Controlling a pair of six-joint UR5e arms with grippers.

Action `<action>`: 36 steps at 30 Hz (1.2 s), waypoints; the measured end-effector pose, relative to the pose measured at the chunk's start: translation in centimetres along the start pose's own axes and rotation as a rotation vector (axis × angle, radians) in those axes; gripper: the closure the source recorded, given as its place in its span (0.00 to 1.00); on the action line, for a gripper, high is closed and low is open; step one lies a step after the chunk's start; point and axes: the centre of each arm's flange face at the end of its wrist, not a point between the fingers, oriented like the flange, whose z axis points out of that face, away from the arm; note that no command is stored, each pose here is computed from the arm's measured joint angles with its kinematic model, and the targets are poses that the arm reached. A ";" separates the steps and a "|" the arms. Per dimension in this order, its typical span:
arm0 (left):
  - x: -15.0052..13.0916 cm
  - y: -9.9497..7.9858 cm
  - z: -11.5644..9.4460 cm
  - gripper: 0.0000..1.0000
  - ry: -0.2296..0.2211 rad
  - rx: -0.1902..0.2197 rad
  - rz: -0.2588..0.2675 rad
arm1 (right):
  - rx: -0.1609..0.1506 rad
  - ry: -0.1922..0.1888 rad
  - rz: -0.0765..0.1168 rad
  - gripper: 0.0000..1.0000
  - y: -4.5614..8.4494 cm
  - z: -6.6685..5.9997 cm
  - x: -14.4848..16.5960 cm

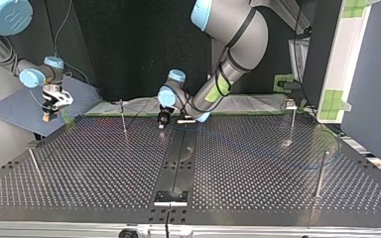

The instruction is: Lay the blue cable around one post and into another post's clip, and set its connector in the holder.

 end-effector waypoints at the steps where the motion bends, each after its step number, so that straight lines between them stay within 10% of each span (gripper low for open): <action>1: 0.1 0.0 0.0 1.00 0.002 -0.001 0.001 | 0.000 0.003 0.000 1.00 0.0 0.2 0.1; 14: 1.8 0.6 -1.0 0.97 0.038 -0.009 0.034 | -0.021 -0.008 -0.011 1.00 -0.7 2.5 0.3; 19: 2.3 0.4 -1.5 0.46 0.050 -0.008 0.074 | -0.017 -0.005 -0.028 1.00 -1.3 3.6 1.6; 25: 2.5 -0.5 -2.1 0.13 0.054 -0.007 0.125 | -0.008 -0.017 -0.044 1.00 -2.3 3.7 1.7; 36: 1.1 -1.5 -4.4 0.01 0.064 0.027 0.159 | -0.023 -0.057 -0.065 1.00 -3.5 3.2 0.9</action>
